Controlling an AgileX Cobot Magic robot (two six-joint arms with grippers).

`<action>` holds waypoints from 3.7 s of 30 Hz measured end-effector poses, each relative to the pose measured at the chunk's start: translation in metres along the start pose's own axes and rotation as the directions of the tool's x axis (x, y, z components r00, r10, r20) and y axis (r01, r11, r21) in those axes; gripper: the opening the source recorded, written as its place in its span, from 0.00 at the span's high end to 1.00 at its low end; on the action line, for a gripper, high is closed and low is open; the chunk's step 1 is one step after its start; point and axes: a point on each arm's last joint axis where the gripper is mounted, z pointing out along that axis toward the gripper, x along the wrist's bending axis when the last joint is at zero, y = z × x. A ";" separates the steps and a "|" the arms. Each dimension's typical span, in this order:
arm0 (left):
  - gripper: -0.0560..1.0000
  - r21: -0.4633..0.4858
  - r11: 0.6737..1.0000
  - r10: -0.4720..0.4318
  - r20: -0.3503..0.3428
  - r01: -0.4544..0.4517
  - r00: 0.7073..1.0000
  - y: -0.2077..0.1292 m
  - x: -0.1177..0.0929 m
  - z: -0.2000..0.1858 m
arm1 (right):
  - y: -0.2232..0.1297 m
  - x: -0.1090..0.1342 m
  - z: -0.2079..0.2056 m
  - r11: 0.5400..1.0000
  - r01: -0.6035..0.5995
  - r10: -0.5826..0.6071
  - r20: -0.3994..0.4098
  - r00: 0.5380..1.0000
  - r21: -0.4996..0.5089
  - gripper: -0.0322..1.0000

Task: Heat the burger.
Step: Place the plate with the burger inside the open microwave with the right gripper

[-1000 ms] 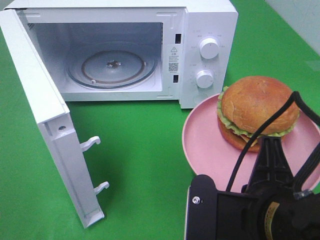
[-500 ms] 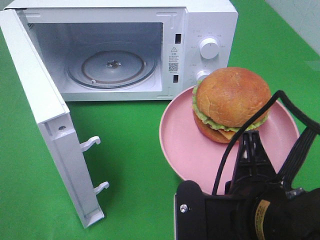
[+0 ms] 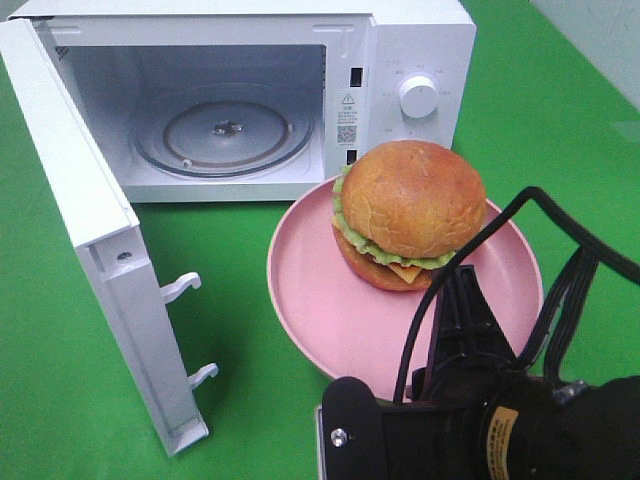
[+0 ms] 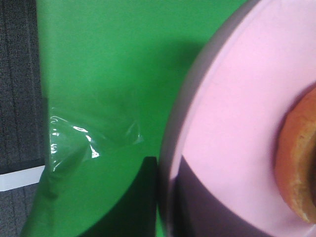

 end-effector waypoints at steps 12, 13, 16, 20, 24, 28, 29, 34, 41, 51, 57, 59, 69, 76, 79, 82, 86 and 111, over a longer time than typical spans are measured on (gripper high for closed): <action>0.02 0.000 1.000 0.000 0.000 0.000 1.000 0.000 0.000 0.000 | -0.007 -0.012 0.010 0.997 0.076 -0.076 -0.011 0.997 -0.020 0.93; 0.02 0.000 1.000 0.000 0.000 0.000 1.000 0.000 0.000 0.000 | -0.007 -0.012 0.010 0.997 0.076 -0.076 -0.011 0.997 -0.020 0.93; 0.02 0.000 1.000 0.000 0.000 0.000 1.000 0.000 0.000 0.000 | -0.013 -0.020 0.016 0.994 0.103 -0.104 -0.019 0.994 -0.018 0.93; 0.02 0.000 1.000 0.000 0.000 0.000 1.000 0.000 0.000 0.000 | -0.011 -0.024 0.019 0.983 0.162 -0.164 -0.021 0.986 -0.086 0.93; 0.02 0.000 1.000 0.000 0.000 0.000 1.000 0.000 0.000 0.000 | -0.010 -0.027 0.021 0.972 0.188 -0.192 -0.016 0.981 -0.139 0.93; 0.02 0.000 1.000 0.000 0.000 0.000 1.000 0.000 0.000 0.000 | -0.013 -0.033 0.025 0.963 0.214 -0.218 -0.003 0.976 -0.166 0.93; 0.02 0.000 1.000 0.000 0.000 0.000 1.000 0.000 0.000 0.000 | -0.016 -0.037 0.027 0.959 0.230 -0.232 0.004 0.973 -0.165 0.93; 0.02 0.000 1.000 0.000 0.000 0.000 1.000 0.000 0.000 0.000 | -0.028 -0.046 0.033 0.955 0.262 -0.263 0.016 0.965 -0.141 0.93; 0.02 0.000 1.000 0.000 0.000 0.000 1.000 0.000 0.000 0.000 | -0.039 -0.056 0.039 0.936 0.324 -0.321 0.040 0.946 -0.141 0.93; 0.02 0.000 1.000 0.000 0.000 0.000 1.000 0.000 0.000 0.000 | -0.052 -0.063 0.043 0.899 0.417 -0.416 0.033 0.909 -0.131 0.93; 0.02 0.000 1.000 0.000 0.000 0.000 1.000 0.000 0.000 0.000 | -0.059 -0.065 0.046 0.880 0.455 -0.458 0.011 0.889 -0.135 0.93; 0.02 0.000 1.000 0.000 0.000 0.000 1.000 0.000 0.000 0.000 | -0.062 -0.066 0.047 0.882 0.451 -0.454 0.006 0.891 -0.139 0.93; 0.02 0.000 1.000 0.000 0.000 0.000 1.000 0.000 0.000 0.000 | -0.072 -0.069 0.049 0.872 0.464 -0.472 -0.017 0.881 -0.153 0.93; 0.02 0.000 1.000 0.000 0.000 0.000 1.000 0.000 0.000 0.000 | -0.069 -0.066 0.048 0.849 0.491 -0.503 -0.020 0.864 -0.194 0.93; 0.02 0.000 1.000 0.000 0.000 0.000 1.000 0.000 0.000 0.000 | -0.069 -0.066 0.048 0.848 0.493 -0.507 -0.024 0.862 -0.195 0.93; 0.02 0.000 1.000 0.000 0.000 0.000 1.000 0.000 0.000 0.000 | -0.070 -0.066 0.048 0.845 0.498 -0.512 -0.029 0.858 -0.195 0.93; 0.02 0.000 1.000 0.000 0.000 0.000 1.000 0.000 0.000 0.000 | -0.070 -0.067 0.048 0.845 0.499 -0.517 -0.052 0.854 -0.192 0.93; 0.02 0.000 1.000 0.000 0.000 0.000 1.000 0.000 0.000 0.000 | -0.045 -0.114 0.056 0.854 0.484 -0.505 -0.084 0.859 -0.190 0.93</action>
